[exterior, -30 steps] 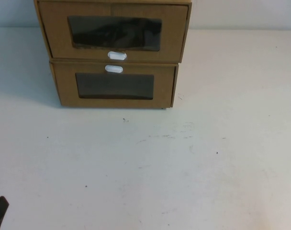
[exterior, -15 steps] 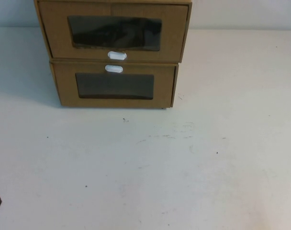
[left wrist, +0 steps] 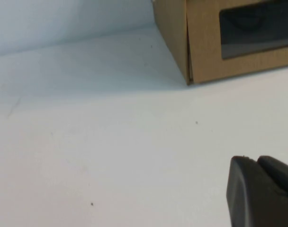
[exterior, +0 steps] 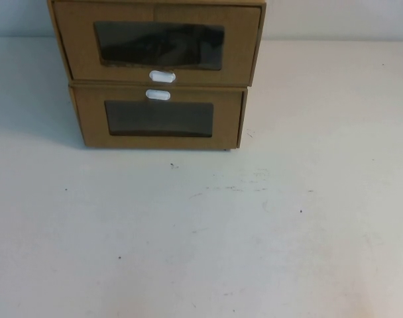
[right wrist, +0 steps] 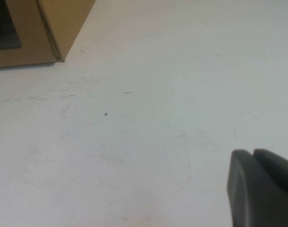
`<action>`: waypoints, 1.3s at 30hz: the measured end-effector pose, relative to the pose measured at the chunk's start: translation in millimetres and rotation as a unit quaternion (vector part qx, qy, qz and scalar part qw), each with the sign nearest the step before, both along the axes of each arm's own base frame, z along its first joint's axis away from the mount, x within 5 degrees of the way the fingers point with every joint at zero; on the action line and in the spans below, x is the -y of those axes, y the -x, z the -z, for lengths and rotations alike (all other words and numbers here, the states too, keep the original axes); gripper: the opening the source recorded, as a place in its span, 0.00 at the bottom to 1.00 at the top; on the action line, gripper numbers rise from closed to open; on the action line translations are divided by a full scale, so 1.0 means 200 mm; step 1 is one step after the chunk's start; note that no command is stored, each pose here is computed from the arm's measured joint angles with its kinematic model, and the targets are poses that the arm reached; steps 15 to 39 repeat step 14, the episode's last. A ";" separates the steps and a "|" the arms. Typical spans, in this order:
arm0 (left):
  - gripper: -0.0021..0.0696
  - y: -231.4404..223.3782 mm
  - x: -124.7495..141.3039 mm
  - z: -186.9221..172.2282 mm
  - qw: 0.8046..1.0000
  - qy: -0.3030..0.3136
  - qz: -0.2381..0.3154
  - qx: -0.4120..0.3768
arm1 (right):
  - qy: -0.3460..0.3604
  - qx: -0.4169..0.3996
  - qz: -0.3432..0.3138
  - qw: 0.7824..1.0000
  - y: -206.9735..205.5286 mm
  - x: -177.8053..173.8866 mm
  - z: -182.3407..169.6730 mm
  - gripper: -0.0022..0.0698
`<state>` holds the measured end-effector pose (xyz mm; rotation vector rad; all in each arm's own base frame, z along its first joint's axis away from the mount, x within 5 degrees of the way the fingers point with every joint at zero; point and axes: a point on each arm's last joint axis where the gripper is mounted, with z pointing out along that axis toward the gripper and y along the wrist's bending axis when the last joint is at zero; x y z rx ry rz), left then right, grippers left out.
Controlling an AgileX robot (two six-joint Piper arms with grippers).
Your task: Close the shoe box
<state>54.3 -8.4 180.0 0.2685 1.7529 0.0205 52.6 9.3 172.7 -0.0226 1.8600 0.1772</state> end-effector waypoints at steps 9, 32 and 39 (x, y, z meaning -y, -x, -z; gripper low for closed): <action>0.03 0.01 0.00 0.04 0.999 -0.017 0.002 -0.041 | 0.000 0.001 0.000 1.000 0.00 0.00 0.00 0.01; 0.03 0.01 0.00 0.04 0.999 -0.017 0.001 -0.041 | 0.000 0.001 0.000 1.000 0.00 0.00 0.00 0.01; 0.03 0.01 0.00 0.04 0.999 -0.017 0.001 -0.041 | 0.000 0.001 0.000 1.000 0.00 0.00 0.00 0.01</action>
